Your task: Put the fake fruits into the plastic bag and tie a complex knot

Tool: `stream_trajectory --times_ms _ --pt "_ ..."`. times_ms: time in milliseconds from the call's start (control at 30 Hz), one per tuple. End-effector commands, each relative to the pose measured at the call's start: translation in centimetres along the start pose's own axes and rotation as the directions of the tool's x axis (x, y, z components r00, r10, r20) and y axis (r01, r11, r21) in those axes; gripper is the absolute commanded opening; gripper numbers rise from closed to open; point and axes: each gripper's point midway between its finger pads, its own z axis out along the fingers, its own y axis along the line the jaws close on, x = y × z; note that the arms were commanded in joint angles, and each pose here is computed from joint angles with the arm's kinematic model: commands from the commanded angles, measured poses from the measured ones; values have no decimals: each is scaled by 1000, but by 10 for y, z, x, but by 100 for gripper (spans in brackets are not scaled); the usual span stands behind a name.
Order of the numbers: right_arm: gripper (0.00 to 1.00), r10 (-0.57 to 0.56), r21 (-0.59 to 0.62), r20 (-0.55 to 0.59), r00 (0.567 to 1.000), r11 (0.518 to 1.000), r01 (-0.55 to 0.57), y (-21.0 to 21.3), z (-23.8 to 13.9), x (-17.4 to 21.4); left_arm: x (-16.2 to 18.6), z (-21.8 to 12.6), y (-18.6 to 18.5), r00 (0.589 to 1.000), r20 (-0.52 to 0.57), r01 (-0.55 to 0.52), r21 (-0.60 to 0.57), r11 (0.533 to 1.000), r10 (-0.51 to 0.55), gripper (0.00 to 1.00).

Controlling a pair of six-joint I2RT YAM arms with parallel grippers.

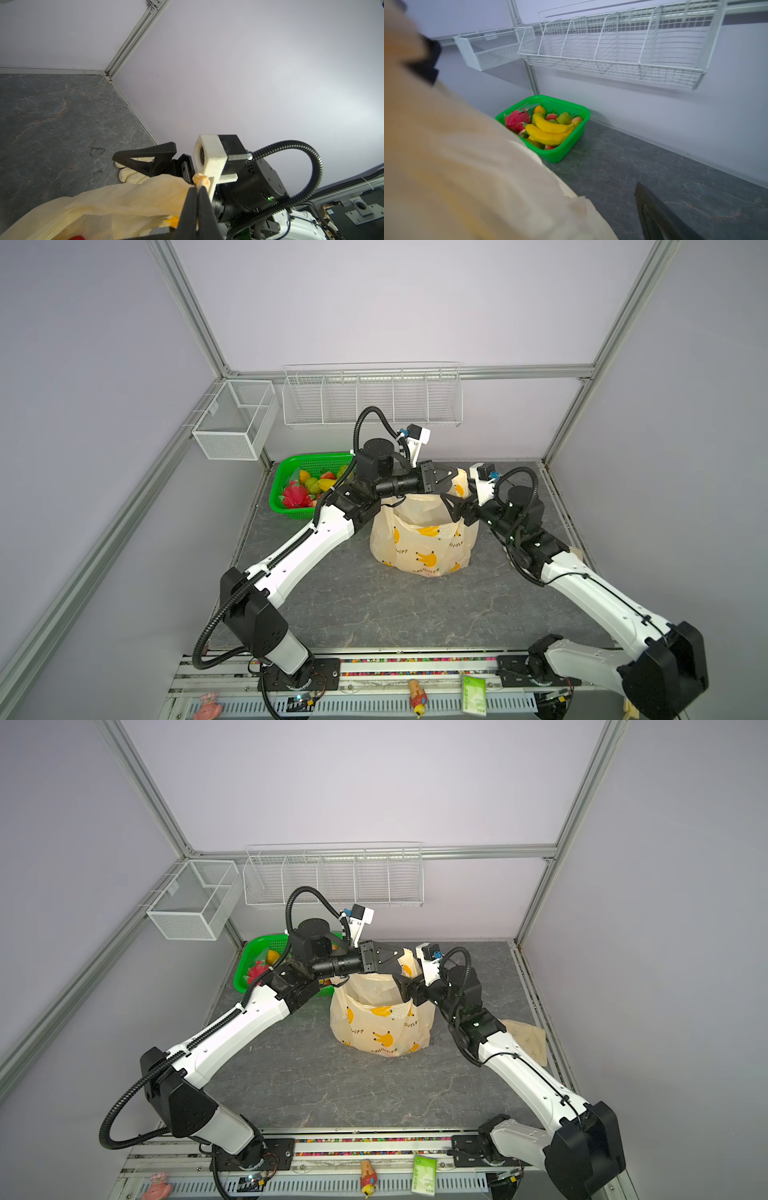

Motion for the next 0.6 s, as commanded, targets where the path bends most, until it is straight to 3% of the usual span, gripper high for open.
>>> stream_trajectory --times_ms 0,167,267,467,567 --pt "88 55 195 74 996 978 -68 -28 9 -2 -7 -5 -9 1000 26 -2 29 1000 1 0" --pt "81 74 308 28 997 948 -79 -38 26 26 -9 -8 -11 999 31 -7 23 1000 6 0" --pt "72 84 350 -10 996 934 -76 -45 25 56 -13 -13 -11 999 51 -17 5 1000 17 0" --pt "46 67 267 -17 998 962 -60 -33 19 83 -18 -25 -1 996 70 -49 -67 997 53 0" --pt "42 58 246 -32 998 968 -49 -30 19 87 -18 -28 5 995 74 -55 -86 995 62 0"
